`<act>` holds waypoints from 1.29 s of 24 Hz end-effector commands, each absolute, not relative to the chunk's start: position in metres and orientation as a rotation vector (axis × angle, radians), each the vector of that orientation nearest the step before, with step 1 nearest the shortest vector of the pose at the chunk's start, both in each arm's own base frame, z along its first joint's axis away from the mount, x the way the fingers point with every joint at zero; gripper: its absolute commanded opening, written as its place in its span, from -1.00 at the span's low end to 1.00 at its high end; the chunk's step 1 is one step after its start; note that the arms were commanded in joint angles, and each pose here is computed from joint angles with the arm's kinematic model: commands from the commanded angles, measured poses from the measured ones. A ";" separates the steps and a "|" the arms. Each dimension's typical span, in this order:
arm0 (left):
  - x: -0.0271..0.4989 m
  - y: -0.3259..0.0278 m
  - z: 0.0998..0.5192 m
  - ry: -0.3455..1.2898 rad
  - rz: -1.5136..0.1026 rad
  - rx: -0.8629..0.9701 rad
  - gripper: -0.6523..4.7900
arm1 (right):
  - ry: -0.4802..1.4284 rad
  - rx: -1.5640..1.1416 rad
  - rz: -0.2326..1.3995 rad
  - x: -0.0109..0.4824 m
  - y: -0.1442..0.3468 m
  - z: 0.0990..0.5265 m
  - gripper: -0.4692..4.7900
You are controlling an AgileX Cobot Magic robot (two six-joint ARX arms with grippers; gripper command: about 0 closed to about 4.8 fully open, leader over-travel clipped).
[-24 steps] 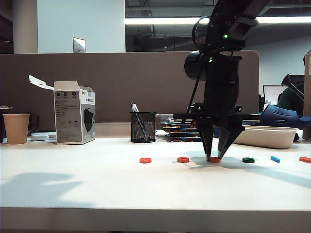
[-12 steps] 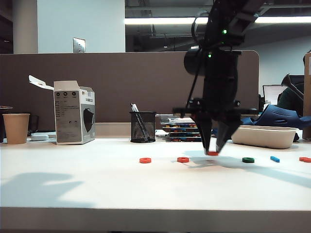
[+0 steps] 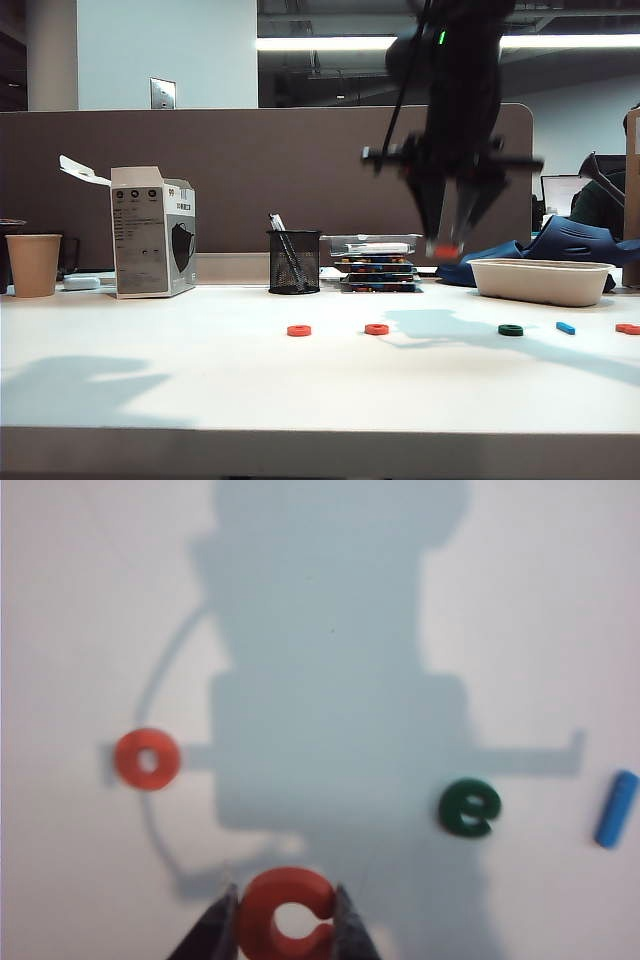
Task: Select the appropriate letters from the row of letter magnets placed on the table to arrange into the word "cool".
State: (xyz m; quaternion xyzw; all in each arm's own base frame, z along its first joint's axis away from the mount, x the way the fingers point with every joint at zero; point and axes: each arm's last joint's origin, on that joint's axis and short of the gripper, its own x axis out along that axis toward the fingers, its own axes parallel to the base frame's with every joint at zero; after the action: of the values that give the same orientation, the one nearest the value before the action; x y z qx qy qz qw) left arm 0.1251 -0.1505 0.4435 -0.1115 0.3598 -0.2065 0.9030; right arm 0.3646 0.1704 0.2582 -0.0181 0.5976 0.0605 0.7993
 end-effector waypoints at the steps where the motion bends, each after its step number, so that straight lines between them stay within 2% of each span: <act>1: 0.125 -0.150 0.446 0.730 -0.432 -0.234 -0.78 | 1.226 0.017 0.116 0.349 0.164 0.289 -0.48; 5: 0.125 -0.150 0.446 0.730 -0.432 -0.234 -0.78 | 1.161 0.036 0.076 0.324 0.160 0.311 -0.48; 10: 0.125 -0.150 0.446 0.730 -0.432 -0.234 -0.78 | 1.150 0.036 0.072 0.291 0.166 0.308 -0.48; 18: 0.125 -0.150 0.446 0.729 -0.430 -0.234 -0.78 | 1.149 0.100 0.146 0.256 0.210 0.228 -0.48; 25: 0.125 -0.150 0.446 0.729 -0.431 -0.234 -0.78 | 1.160 0.111 0.125 0.250 0.206 0.191 -0.48; 31: 0.125 -0.150 0.446 0.729 -0.431 -0.234 -0.78 | 1.195 0.100 0.104 0.248 0.209 0.180 -0.48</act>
State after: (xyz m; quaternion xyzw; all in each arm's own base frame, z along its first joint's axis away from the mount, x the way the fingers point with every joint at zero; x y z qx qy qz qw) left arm 0.1252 -0.1506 0.4434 -0.1114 0.3598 -0.2063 0.9031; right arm 0.2473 0.2063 0.1796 0.0432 0.5675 0.0477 0.8208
